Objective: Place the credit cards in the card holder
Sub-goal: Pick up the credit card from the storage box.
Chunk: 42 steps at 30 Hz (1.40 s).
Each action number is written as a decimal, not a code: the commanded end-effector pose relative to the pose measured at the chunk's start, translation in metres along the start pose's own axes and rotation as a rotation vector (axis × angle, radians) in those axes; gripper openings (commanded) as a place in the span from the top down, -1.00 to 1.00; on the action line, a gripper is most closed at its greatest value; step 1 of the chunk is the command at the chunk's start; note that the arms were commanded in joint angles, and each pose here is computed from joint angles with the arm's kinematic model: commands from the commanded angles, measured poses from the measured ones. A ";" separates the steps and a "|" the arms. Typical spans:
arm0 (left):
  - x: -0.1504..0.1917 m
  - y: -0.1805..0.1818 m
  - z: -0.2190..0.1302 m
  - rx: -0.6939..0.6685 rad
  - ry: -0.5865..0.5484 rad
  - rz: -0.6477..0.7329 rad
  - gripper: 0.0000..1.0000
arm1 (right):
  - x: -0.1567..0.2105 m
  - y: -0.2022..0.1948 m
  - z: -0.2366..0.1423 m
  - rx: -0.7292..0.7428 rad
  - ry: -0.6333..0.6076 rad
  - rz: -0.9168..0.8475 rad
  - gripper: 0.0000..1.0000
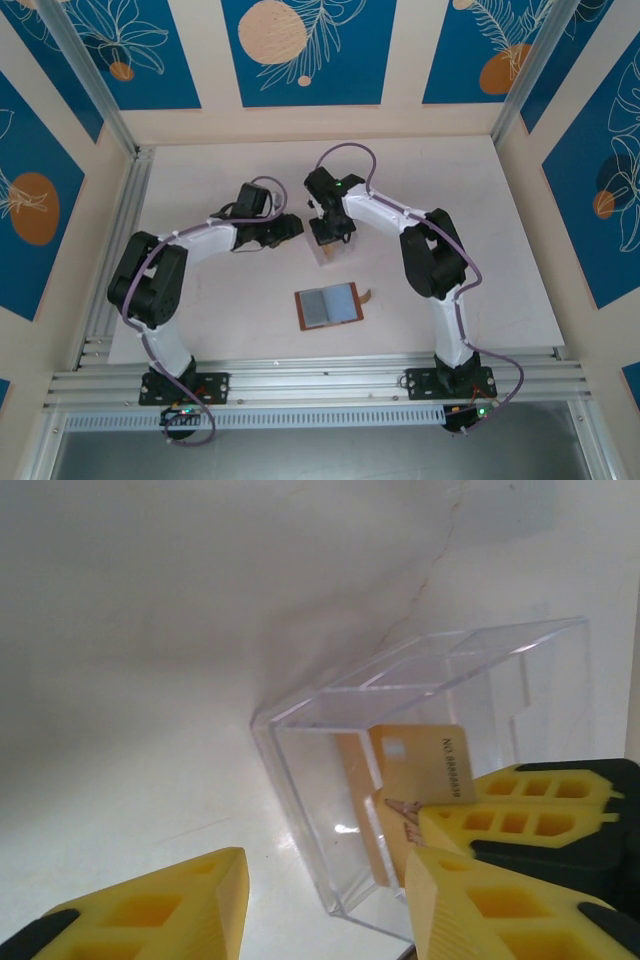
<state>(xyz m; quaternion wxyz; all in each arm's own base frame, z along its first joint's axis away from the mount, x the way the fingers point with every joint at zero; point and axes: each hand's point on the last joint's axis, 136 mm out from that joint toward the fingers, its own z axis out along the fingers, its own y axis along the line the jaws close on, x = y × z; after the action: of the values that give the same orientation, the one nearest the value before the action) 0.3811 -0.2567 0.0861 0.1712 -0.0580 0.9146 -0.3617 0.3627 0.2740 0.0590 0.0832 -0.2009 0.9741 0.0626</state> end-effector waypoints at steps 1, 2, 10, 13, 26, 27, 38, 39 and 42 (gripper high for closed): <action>0.005 -0.012 0.009 0.000 0.058 0.055 0.09 | 0.009 0.008 -0.005 -0.086 0.025 0.024 0.95; 0.005 -0.014 0.012 -0.005 0.062 0.063 0.08 | 0.009 0.008 -0.005 -0.089 0.024 0.028 0.95; 0.004 -0.011 0.032 -0.100 0.096 0.119 0.07 | 0.011 0.006 -0.001 -0.103 0.041 0.039 0.96; 0.005 -0.004 0.040 -0.134 0.107 0.119 0.08 | 0.012 0.005 0.001 -0.114 0.044 0.047 0.96; 0.012 0.028 0.050 -0.295 0.099 0.151 0.13 | 0.010 -0.001 0.002 -0.135 0.043 0.074 0.91; 0.013 0.031 0.049 -0.317 0.096 0.162 0.14 | 0.010 -0.003 0.001 -0.124 0.039 0.075 0.86; 0.026 0.050 0.055 -0.407 0.118 0.212 0.15 | 0.005 -0.011 -0.008 -0.011 0.014 0.041 0.62; 0.026 0.050 0.056 -0.409 0.120 0.215 0.15 | 0.005 -0.012 -0.010 -0.002 0.010 0.039 0.60; 0.028 0.051 0.058 -0.416 0.125 0.224 0.15 | 0.004 -0.011 -0.015 0.010 0.000 0.032 0.55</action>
<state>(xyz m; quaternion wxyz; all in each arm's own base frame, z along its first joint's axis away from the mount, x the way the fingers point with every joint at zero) 0.3969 -0.2864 0.0488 0.1831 0.0270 0.9559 -0.2282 0.3650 0.2643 0.0516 0.0720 -0.1789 0.9782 0.0770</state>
